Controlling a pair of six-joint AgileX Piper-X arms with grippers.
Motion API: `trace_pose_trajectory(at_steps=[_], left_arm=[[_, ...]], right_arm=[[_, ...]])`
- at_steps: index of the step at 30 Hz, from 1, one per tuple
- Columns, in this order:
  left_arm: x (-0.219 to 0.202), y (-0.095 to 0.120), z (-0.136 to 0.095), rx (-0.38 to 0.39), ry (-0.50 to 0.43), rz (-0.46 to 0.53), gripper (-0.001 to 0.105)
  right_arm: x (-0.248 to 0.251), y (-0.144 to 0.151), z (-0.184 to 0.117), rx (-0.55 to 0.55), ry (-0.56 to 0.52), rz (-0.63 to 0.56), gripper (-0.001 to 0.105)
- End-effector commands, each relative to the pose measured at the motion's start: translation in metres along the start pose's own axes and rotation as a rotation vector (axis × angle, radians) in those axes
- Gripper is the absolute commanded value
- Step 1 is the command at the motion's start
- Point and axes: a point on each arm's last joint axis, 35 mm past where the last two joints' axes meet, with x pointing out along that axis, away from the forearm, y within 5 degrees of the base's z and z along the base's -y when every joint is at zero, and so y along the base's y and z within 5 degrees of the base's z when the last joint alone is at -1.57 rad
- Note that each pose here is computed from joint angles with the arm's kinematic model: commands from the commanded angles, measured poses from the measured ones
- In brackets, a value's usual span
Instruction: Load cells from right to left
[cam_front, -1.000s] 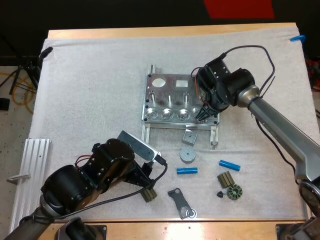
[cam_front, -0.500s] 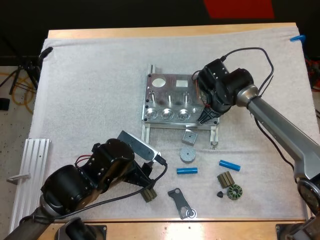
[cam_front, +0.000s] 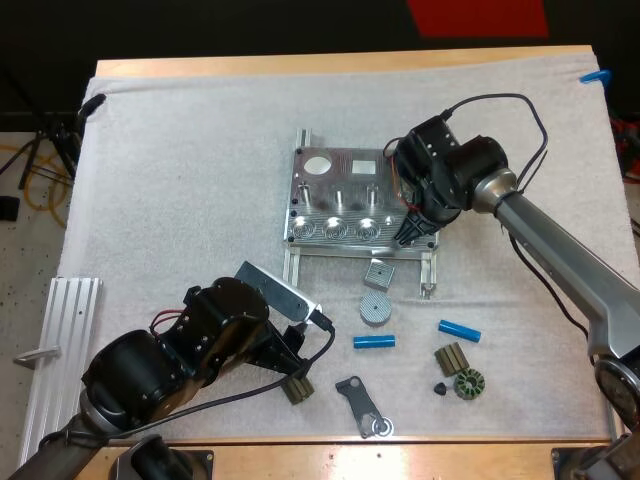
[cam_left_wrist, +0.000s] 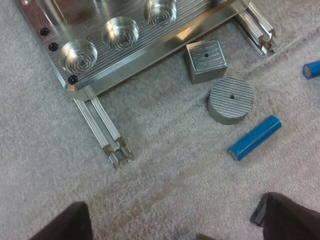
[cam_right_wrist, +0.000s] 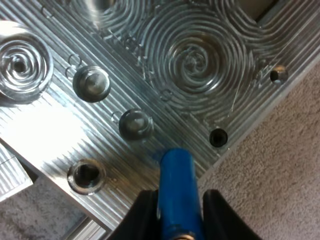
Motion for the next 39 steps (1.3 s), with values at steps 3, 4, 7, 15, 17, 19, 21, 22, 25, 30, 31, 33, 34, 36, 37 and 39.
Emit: trace_pose_trajectory(at_steps=[3,4,7,15,17,19,21,22,25,30,31,33,34,36,37,39], left_arm=[[-0.003,0.000,0.001,0.000,-0.024,0.010,0.069],[-0.003,0.000,0.001,0.000,-0.024,0.010,0.069],[-0.003,0.000,0.001,0.000,-0.024,0.010,0.069],[-0.003,0.000,0.001,0.000,-0.024,0.010,0.069],[-0.003,0.000,0.001,0.000,-0.024,0.010,0.069],[-0.003,0.000,0.001,0.000,-0.024,0.010,0.069],[-0.003,0.000,0.001,0.000,-0.024,0.010,0.069],[-0.003,0.000,0.001,0.000,-0.024,0.010,0.069],[-0.003,0.000,0.001,0.000,-0.024,0.010,0.069],[-0.003,0.000,0.001,0.000,-0.024,0.010,0.069],[-0.003,0.000,0.001,0.000,-0.024,0.010,0.069],[-0.003,0.000,0.001,0.000,-0.024,0.010,0.069],[-0.003,0.000,0.001,0.000,-0.024,0.010,0.069],[-0.003,0.000,0.001,0.000,-0.024,0.010,0.069],[-0.003,0.000,0.001,0.000,-0.024,0.010,0.069],[-0.003,0.000,0.001,0.000,-0.024,0.010,0.069]], right_arm=[[0.010,-0.001,0.003,-0.013,0.014,-0.009,0.005],[0.010,-0.001,0.003,-0.015,0.014,-0.009,0.005],[0.010,-0.002,0.003,-0.017,0.007,-0.013,0.005],[0.010,-0.004,0.006,-0.019,-0.014,-0.041,0.005],[0.010,-0.004,0.006,-0.028,-0.014,-0.041,0.005],[0.010,-0.004,0.006,-0.028,-0.014,-0.041,0.005],[0.010,-0.004,0.006,-0.028,-0.010,-0.038,0.005],[0.008,-0.004,0.006,-0.028,-0.012,-0.040,0.005],[0.004,-0.005,0.007,-0.018,-0.016,-0.042,0.018],[-0.014,-0.011,0.011,0.005,-0.064,-0.070,0.044],[-0.016,-0.011,0.012,0.012,-0.071,-0.074,0.044],[-0.026,-0.014,0.013,0.020,-0.097,-0.089,0.044],[-0.029,-0.015,0.014,0.022,-0.104,-0.093,0.044],[-0.041,-0.017,0.014,0.027,-0.132,-0.110,0.044],[-0.044,-0.017,0.014,0.028,-0.137,-0.116,0.044],[-0.054,-0.019,0.013,0.035,-0.144,-0.150,0.044]])
